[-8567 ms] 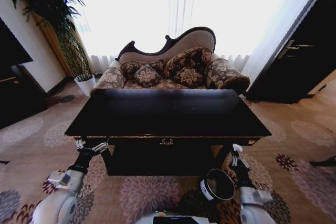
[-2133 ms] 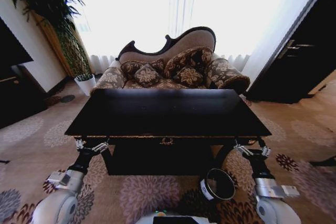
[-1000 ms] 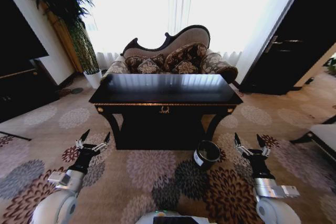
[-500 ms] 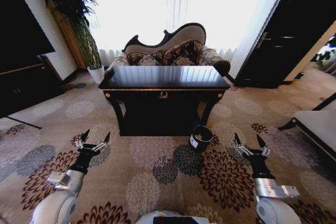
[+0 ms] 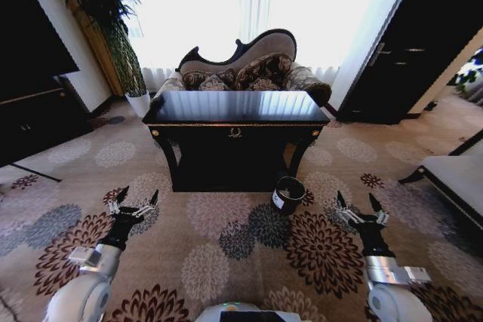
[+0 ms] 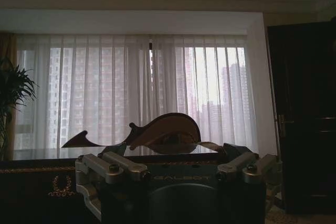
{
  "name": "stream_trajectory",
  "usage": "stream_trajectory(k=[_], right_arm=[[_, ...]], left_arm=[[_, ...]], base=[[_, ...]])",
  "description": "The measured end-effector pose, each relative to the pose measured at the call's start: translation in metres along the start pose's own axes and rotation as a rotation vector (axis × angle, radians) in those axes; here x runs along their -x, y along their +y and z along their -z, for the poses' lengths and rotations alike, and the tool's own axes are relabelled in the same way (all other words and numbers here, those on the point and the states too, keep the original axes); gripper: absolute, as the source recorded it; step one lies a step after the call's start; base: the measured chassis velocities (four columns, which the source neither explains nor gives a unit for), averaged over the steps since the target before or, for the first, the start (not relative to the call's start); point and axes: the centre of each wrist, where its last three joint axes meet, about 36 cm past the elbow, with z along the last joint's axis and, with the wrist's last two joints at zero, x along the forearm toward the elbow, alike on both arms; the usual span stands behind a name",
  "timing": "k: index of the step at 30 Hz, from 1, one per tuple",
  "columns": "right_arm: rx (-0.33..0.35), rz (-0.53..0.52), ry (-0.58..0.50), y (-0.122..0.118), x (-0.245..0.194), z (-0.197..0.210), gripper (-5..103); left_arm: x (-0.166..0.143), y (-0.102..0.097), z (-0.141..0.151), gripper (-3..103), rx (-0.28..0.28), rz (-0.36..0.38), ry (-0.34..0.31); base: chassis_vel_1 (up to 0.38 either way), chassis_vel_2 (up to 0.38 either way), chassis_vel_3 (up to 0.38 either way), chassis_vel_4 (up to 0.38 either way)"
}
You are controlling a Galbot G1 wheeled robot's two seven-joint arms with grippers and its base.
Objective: Move to the front of the table and place the trash on the table into the trash bin.
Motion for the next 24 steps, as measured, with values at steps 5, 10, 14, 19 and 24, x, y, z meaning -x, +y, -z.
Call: stream_trajectory(k=[5,10,14,19,24], right_arm=[[0.0,0.0,0.0,0.0,0.0,0.0,100],[0.0,0.0,0.0,0.0,0.0,0.0,100],[0.0,0.0,0.0,0.0,-0.0001,0.0,100],[0.0,0.0,0.0,0.0,-0.0001,0.0,100],[0.0,0.0,0.0,0.0,-0.0001,0.0,100]], left_arm=[[0.0,0.0,0.0,100,0.0,0.0,0.0],[0.0,0.0,0.0,100,0.0,0.0,0.0],[0.0,0.0,0.0,100,0.0,0.0,0.0],[0.0,0.0,0.0,100,0.0,0.0,0.0],[0.0,0.0,0.0,100,0.0,0.0,0.0]], base=[[0.075,-0.071,-0.07,0.071],[0.061,-0.082,-0.071,0.069],[0.087,-0.071,-0.059,0.087],[0.086,-0.079,-0.083,0.082],[0.075,-0.066,-0.075,0.086]])
